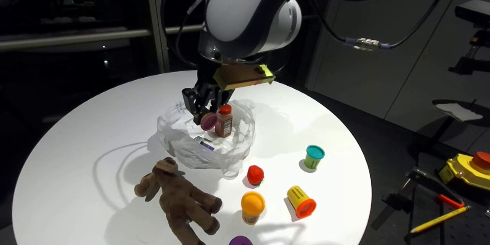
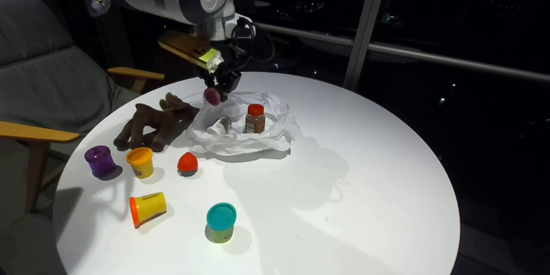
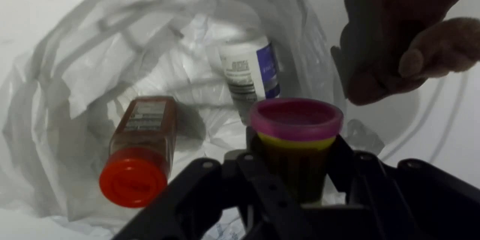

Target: Put the object on the table in the plastic bag

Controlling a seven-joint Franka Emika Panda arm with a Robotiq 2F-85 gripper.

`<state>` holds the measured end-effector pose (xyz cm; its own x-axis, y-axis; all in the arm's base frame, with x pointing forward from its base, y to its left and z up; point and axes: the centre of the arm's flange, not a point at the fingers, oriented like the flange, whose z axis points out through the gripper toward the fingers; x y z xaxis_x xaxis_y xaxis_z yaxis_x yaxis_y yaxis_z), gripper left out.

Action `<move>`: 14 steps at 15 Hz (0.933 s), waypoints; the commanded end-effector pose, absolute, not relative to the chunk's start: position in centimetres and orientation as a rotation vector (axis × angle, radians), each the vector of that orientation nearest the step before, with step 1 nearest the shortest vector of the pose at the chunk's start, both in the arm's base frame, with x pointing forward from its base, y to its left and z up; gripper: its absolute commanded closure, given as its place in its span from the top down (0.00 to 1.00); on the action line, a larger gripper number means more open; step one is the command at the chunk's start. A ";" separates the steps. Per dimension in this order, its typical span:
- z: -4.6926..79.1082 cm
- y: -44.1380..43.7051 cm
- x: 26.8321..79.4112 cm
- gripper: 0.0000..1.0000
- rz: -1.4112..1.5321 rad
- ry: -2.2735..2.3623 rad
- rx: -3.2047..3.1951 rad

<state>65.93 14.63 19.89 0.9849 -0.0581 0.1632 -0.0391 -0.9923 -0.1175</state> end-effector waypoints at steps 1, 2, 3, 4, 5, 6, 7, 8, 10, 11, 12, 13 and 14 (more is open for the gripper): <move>18.2 14.3 72.7 0.19 -0.399 0.017 -3.006; 17.6 14.1 73.7 0.19 -0.410 0.014 -3.000; 16.9 13.8 74.7 0.19 -0.418 0.013 -3.002; 16.4 13.5 75.2 0.21 -0.427 0.010 -3.005; 16.0 13.3 75.8 0.62 -0.425 0.010 -3.008; 15.6 12.9 76.1 0.69 -0.426 0.010 -3.016; 15.4 12.6 76.5 0.75 -0.430 0.010 -3.019; 15.6 12.2 76.5 0.83 -0.437 0.014 -3.020; 16.9 11.3 76.2 0.99 -0.462 0.031 -3.012; 17.5 10.8 76.1 1.00 -0.467 0.043 -3.006; 19.2 10.1 75.0 1.00 -0.420 0.089 -2.989; 20.3 9.4 74.2 1.00 -0.380 0.115 -2.978; 21.8 8.7 73.3 1.00 -0.361 0.145 -2.964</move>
<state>75.09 10.50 17.03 0.9591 -0.0680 0.2747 -0.0379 -0.9928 -0.1136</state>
